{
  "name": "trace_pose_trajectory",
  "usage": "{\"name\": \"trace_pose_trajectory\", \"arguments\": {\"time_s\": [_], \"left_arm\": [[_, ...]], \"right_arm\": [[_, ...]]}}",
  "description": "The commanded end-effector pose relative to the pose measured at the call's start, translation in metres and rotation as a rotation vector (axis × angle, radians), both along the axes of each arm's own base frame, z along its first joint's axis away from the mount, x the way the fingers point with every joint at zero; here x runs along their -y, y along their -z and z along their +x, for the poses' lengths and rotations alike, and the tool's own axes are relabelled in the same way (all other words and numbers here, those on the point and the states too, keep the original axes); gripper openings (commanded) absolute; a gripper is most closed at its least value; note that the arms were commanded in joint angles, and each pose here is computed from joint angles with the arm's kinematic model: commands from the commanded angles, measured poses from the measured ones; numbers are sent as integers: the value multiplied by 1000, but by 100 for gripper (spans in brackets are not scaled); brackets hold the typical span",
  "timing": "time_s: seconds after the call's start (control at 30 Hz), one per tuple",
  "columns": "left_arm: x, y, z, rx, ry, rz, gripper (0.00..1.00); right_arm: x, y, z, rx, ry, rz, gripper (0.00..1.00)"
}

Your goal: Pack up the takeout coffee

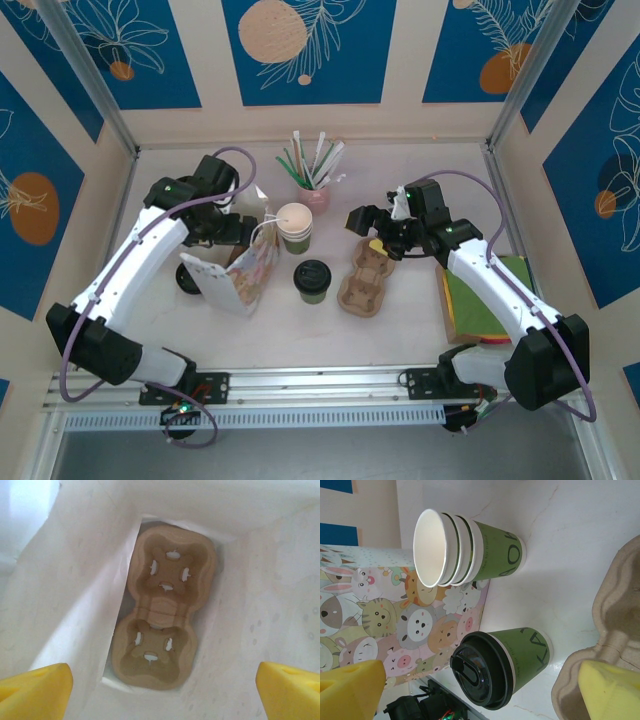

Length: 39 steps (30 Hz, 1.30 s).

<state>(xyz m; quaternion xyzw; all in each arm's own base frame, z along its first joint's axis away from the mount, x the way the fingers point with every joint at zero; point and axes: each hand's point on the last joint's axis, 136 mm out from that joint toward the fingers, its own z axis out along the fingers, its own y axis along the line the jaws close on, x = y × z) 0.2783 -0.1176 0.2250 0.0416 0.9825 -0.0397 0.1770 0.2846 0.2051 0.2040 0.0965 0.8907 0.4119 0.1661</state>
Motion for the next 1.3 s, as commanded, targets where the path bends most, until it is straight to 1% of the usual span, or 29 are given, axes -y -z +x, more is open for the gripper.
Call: {"name": "trace_pose_trajectory", "arguments": {"time_s": [0.0,0.33,0.6,0.63,0.67,1.0,1.27], "left_arm": [[5,-20,-2,45,0,-47,94],[9,-34,-1,80,4,-89,95],[10,-37,-3,85,7,-96,96],[9,-38,-3,88,5,-96,96],[8,-39,-4,88,4,-93,100],[6,-60,-6,136,-4,-114,100],[15,-81,-11,196,18,-205,99]], "right_arm": [[-2,-10,4,28,-11,0,99],[-2,-9,4,27,-11,0,99],[-3,-10,3,27,-14,4,99],[-3,-10,3,26,-13,4,99],[-3,-10,3,26,-14,4,99],[-6,-13,4,32,-23,6,99],[-6,-18,6,43,-24,-2,99]]}}
